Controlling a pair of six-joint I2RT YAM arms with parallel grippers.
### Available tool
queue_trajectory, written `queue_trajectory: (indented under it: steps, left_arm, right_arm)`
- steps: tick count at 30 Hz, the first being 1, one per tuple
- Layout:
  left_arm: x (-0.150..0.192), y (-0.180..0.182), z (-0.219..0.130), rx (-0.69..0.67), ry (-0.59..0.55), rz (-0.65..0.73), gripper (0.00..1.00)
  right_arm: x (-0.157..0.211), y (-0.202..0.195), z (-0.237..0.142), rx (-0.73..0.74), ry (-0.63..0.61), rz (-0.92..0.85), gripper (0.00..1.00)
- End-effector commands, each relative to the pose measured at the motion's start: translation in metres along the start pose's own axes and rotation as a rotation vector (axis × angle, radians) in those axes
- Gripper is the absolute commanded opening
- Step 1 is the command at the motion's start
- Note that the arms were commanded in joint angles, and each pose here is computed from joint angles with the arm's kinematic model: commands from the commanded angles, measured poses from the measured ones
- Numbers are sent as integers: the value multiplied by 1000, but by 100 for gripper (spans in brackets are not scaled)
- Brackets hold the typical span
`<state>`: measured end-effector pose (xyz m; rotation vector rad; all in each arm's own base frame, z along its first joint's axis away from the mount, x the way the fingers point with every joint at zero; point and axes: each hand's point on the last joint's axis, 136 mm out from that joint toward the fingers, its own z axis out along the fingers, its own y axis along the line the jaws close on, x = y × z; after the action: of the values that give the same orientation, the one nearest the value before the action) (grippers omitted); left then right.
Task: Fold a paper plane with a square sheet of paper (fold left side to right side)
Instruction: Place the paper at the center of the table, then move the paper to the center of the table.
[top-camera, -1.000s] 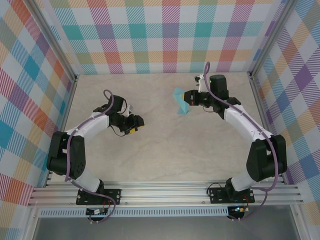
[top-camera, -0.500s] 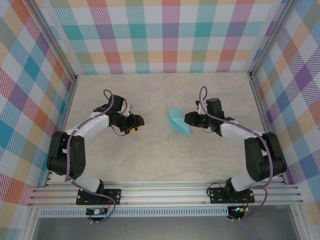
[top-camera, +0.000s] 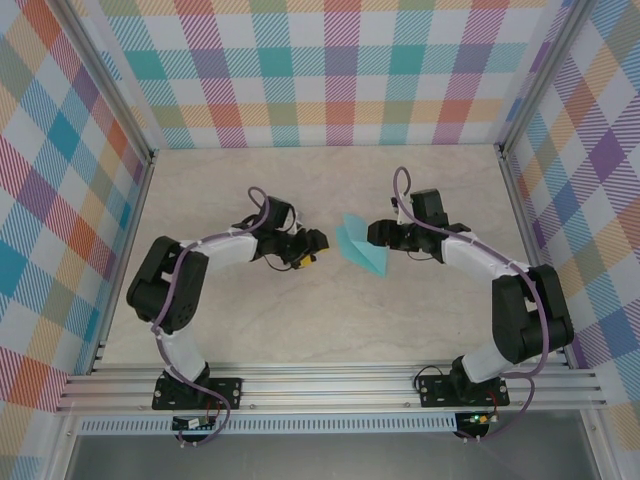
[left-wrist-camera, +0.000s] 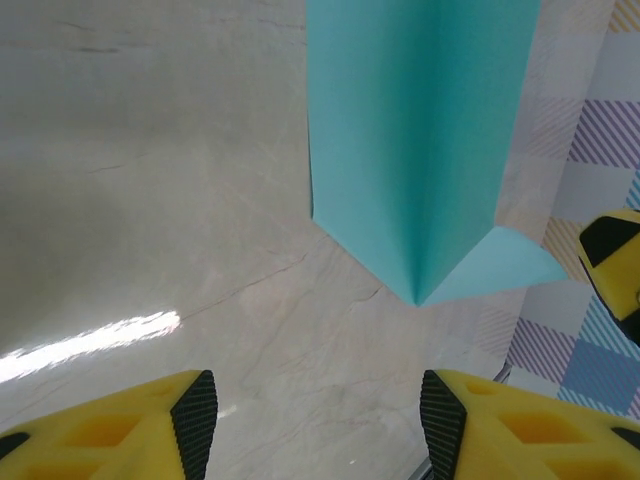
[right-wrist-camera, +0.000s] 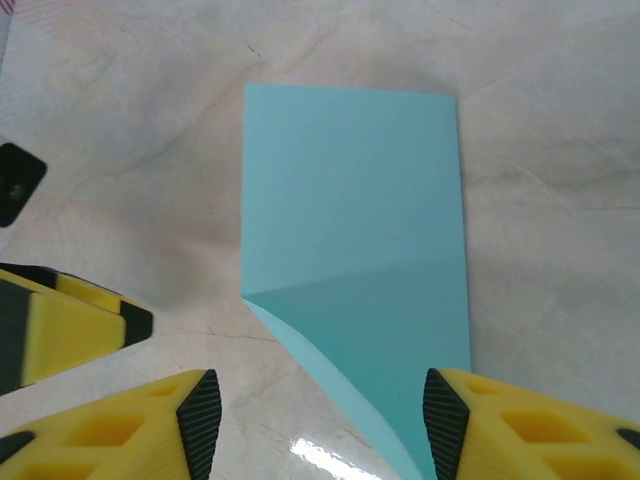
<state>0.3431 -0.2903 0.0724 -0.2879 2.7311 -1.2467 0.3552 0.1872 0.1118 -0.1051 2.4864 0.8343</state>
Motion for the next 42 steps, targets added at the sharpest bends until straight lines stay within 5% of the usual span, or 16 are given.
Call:
queue_trajectory:
  steps: [1,12,26,33,42]
  left_arm:
    - [-16,-40,17,100,-39,14,59]
    - [-23,-52,67,101,-12,27,60]
    - [-33,-30,65,-32,-30,79,17]
    - [-37,-26,48,-66,-37,113,5]
    - [-32,-18,18,-99,-3,144,2]
  right_arm:
    - [2,-7,-10,74,15,-8,61]
    - [5,-11,-27,127,0,-14,66]
    - [16,-12,-28,117,29,-10,66]
    - [19,-8,-23,86,53,-6,66]
    - [20,4,-19,8,76,-19,66]
